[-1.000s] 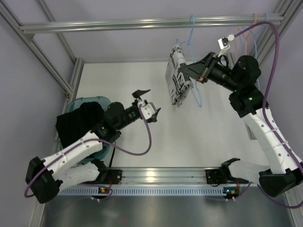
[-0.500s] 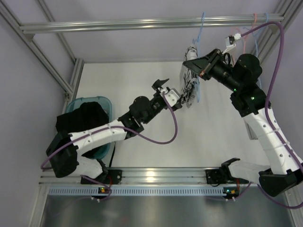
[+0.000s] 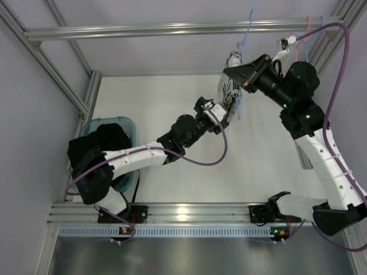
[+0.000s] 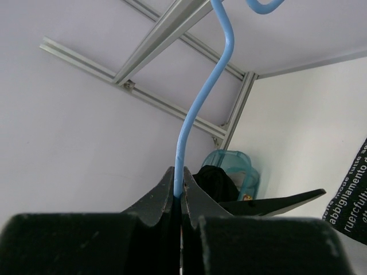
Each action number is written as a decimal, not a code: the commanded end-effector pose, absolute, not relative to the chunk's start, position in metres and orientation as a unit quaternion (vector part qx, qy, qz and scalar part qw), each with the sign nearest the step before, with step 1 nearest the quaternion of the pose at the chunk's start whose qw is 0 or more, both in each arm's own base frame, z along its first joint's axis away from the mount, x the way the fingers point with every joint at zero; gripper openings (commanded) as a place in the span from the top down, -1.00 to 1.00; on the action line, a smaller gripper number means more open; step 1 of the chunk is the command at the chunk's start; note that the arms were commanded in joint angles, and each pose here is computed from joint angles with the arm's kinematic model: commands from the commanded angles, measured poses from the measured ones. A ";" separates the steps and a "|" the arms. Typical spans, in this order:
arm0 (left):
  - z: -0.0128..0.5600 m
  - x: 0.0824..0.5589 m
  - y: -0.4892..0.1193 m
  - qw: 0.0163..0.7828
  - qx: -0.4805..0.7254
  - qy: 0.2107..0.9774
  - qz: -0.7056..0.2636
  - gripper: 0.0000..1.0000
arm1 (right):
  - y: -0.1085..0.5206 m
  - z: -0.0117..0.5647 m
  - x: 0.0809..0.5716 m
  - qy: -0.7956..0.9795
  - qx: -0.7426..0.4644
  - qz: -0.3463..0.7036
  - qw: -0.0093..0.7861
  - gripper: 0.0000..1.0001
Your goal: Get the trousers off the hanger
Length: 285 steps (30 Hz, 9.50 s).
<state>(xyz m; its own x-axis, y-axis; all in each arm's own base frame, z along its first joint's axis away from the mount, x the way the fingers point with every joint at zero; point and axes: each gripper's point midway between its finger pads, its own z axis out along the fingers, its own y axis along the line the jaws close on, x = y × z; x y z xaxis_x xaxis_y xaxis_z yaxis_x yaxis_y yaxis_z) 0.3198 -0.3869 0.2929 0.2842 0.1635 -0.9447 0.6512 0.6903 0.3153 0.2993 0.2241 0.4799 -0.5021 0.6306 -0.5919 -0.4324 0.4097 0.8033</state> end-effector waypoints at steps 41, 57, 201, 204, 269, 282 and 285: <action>0.319 0.370 -0.403 0.757 0.227 0.587 -0.178 -0.57 | 0.220 0.557 0.259 0.573 0.019 0.602 0.556 1.00; 0.310 0.350 -0.388 0.748 0.246 0.587 -0.186 -0.70 | 0.220 0.561 0.259 0.565 0.008 0.600 0.566 1.00; 0.452 0.117 0.086 0.803 -0.154 0.531 0.222 1.00 | 0.225 0.316 0.263 0.746 -0.149 0.417 0.497 1.00; 0.425 0.149 0.078 0.795 -0.116 0.559 0.203 1.00 | 0.224 0.319 0.262 0.746 -0.154 0.412 0.500 1.00; 0.345 0.243 -0.036 0.666 0.119 0.729 -0.103 -0.96 | 0.103 0.463 0.321 0.752 -0.039 0.209 0.624 1.00; 0.337 0.241 -0.034 0.665 0.120 0.731 -0.093 -0.96 | 0.050 0.443 0.381 0.764 0.011 0.195 0.615 1.00; 0.337 0.241 -0.035 0.664 0.119 0.732 -0.096 -0.96 | 0.044 0.432 0.387 0.773 0.013 0.193 0.605 1.00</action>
<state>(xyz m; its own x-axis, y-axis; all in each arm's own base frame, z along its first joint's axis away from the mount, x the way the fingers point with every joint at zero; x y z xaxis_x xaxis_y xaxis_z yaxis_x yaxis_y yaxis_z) 0.2409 -0.0349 0.3358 -0.0982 0.0488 -0.9940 0.3034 0.9527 0.0168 0.3798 0.0465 0.4134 -0.3359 0.2582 -0.9058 -0.1689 0.9296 0.3276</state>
